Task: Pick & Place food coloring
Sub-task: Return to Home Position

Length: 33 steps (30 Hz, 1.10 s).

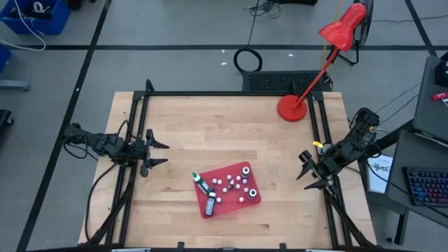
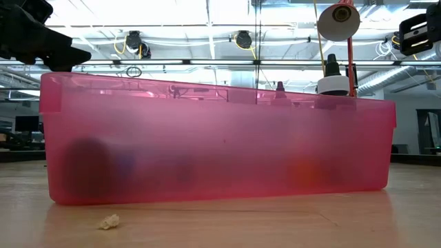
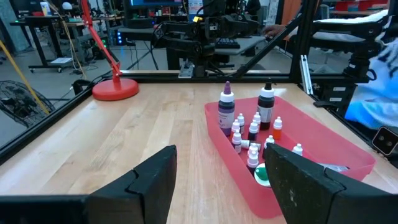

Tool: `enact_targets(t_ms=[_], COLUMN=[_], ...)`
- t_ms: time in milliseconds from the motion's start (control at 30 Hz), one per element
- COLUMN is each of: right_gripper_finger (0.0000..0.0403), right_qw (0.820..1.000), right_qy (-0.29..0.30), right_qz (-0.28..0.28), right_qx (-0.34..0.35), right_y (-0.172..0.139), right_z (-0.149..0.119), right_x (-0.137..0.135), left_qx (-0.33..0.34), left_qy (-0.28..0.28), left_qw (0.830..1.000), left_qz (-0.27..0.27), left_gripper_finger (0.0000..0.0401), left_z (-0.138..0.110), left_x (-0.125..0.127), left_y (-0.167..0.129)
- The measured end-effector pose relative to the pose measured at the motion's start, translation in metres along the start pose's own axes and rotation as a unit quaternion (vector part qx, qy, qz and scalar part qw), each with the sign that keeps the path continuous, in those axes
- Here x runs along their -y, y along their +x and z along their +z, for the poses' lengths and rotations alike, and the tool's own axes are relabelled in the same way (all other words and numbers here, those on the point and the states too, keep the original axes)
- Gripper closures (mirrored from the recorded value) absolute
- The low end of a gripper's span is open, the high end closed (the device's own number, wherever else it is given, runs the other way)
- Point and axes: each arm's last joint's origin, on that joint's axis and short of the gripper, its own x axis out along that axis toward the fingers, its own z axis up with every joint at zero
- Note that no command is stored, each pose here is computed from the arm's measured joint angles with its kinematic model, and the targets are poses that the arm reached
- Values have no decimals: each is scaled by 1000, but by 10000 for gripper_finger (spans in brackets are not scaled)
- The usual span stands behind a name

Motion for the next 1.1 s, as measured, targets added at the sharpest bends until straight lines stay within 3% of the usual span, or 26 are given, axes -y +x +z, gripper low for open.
enact_targets(t_ms=[1100], right_gripper_finger=[225], right_qw=[1000], right_qy=[0], right_qz=[0], right_qx=[0], right_y=[0], right_z=[0], right_x=[0], left_qx=[0], left_qy=[0], left_qw=[1000], left_qz=[0], left_gripper_finger=[157], left_z=[0], left_x=[0], left_y=[0])
